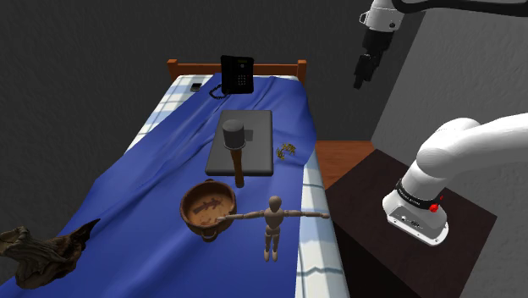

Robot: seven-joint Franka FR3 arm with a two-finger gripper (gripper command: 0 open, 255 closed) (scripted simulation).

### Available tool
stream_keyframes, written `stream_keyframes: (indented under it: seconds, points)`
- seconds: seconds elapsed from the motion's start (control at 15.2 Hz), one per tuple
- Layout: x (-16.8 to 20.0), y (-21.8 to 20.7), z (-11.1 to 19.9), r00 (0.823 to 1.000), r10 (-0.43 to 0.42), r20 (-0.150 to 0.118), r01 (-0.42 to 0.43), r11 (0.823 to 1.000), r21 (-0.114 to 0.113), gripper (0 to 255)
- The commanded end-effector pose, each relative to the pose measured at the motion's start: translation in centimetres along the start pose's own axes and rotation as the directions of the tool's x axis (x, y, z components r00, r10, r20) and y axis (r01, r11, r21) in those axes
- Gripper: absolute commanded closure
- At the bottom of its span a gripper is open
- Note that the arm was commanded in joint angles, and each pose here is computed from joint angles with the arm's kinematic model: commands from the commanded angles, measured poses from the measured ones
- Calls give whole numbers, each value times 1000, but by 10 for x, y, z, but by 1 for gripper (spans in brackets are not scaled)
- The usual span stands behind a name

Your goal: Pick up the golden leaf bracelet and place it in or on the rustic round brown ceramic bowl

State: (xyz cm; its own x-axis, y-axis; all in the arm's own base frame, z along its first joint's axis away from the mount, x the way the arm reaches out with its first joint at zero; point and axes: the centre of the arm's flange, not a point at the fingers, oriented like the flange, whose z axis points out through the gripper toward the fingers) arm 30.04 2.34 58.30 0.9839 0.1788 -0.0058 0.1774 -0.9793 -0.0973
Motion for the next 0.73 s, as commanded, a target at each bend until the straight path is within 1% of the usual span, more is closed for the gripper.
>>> stream_keyframes:
  seconds: [0.0,0.13,0.33,0.46,0.66]
  points:
    - [0,0,0,1000,0,0,0,1000,0,0]
    - [17,0,21,998,-70,2,70,998,-3,0]
    - [41,-3,52,985,-175,6,175,984,-8,0]
    - [58,-5,73,970,-244,8,244,970,-11,0]
    - [81,-12,104,939,-345,13,345,938,-15,0]
